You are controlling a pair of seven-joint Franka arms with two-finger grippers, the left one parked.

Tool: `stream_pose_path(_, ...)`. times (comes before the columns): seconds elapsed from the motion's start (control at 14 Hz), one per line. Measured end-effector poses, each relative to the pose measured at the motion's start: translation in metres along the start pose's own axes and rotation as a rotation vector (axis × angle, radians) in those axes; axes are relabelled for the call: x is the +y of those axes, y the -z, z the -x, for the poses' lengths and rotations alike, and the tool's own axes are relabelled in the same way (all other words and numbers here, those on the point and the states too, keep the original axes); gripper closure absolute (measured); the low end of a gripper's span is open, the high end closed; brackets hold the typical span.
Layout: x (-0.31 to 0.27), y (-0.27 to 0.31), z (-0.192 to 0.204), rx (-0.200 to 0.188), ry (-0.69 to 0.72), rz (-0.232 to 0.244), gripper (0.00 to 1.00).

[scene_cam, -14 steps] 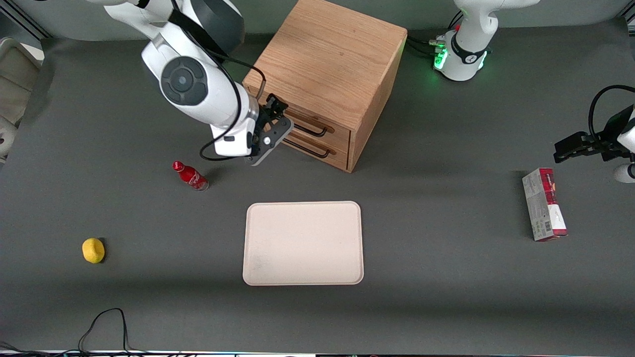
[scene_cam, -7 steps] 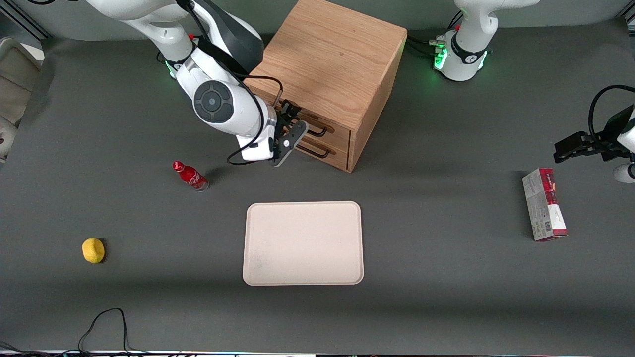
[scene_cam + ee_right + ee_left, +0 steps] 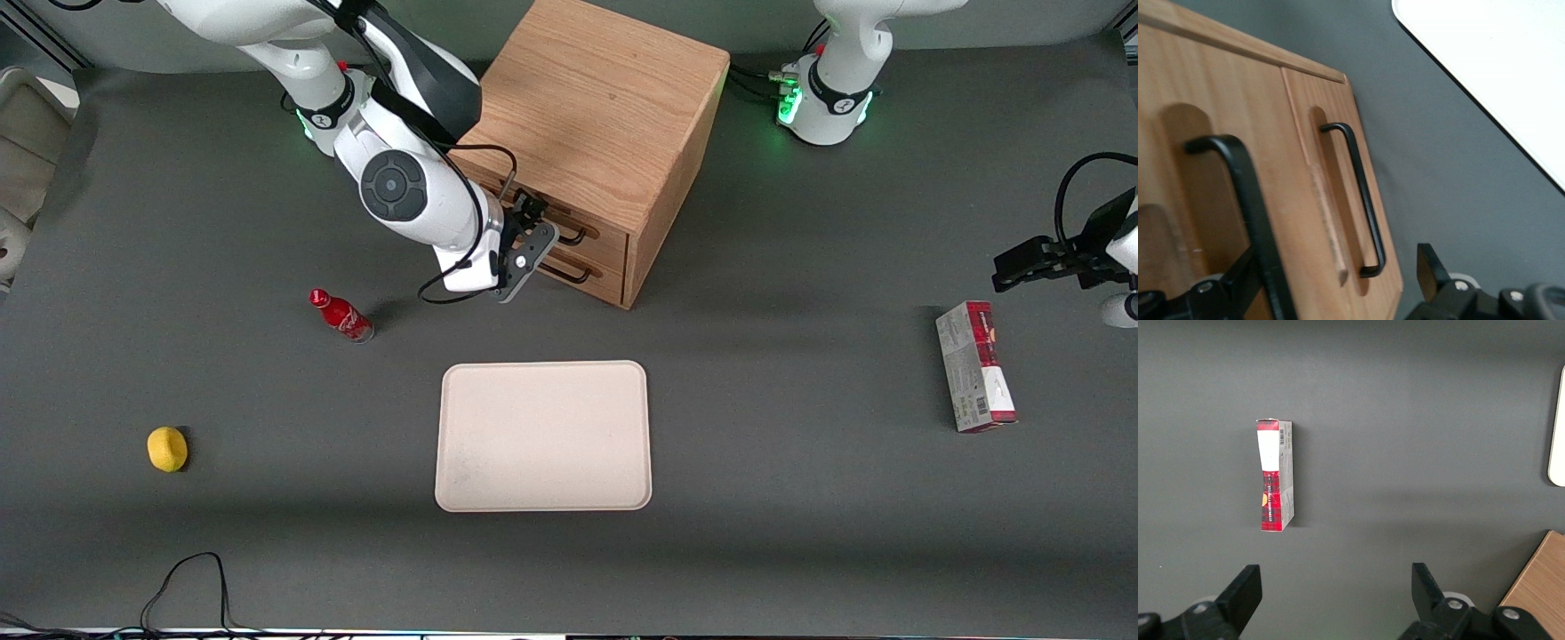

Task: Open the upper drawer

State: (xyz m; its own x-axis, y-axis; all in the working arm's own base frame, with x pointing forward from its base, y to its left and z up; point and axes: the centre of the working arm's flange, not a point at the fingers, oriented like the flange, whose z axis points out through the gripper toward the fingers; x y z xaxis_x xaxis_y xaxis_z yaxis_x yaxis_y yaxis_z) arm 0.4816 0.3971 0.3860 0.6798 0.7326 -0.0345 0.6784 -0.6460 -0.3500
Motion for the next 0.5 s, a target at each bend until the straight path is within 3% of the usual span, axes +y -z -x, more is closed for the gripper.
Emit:
stream_pose_path(0.21,0.005,-0.005,-0.003,0.0,0.032,0.04,0.0)
stream_pose_path(0.36,0.019,0.004,-0.006,0.018,0.046,0.104,0.0)
stream_pose_path(0.5,0.042,0.021,-0.009,0.048,0.02,0.132,0.0)
